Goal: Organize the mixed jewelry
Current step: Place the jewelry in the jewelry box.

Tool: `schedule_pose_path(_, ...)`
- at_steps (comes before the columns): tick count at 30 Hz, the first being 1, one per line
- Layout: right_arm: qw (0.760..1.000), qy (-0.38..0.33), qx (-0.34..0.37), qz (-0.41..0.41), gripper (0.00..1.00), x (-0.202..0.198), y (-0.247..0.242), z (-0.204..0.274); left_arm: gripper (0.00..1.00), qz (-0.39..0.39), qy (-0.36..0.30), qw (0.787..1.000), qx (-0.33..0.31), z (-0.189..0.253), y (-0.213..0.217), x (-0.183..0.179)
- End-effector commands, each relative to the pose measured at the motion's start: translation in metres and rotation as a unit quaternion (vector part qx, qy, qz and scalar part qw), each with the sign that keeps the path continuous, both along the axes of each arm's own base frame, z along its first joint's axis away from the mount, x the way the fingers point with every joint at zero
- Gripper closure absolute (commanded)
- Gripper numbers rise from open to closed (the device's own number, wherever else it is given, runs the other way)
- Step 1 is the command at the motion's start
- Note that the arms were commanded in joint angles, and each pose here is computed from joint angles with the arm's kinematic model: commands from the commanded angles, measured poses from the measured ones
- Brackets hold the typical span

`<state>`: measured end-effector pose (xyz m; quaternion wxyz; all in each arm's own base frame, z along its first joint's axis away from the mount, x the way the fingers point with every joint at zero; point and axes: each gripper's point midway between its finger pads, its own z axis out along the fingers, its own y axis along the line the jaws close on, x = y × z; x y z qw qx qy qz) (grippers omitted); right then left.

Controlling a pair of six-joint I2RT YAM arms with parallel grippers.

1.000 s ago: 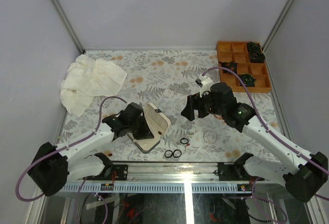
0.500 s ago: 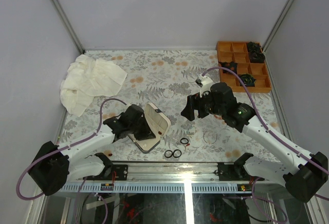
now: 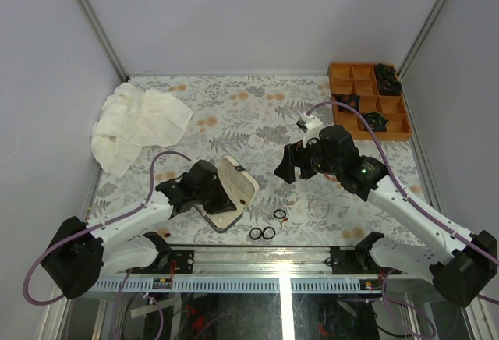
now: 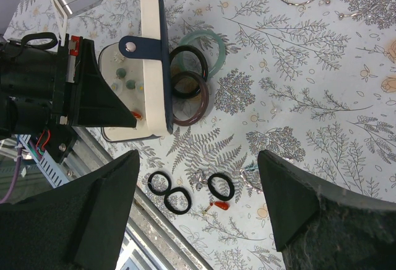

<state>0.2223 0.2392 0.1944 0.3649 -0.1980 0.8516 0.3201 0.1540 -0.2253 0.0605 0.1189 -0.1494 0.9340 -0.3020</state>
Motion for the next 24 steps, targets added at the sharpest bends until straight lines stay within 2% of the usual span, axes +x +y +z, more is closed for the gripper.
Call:
schedule_pose_path(1,0.999,-0.018,0.026,0.007,0.16,0.004,0.006,0.013,0.96,0.003,-0.005,1.000,0.004,-0.003,0.003,-0.002)
schedule_pose_path(24,0.999,-0.017,0.028,0.008,0.17,0.003,0.007,0.012,0.96,0.006,0.010,1.000,0.028,-0.013,0.015,-0.012)
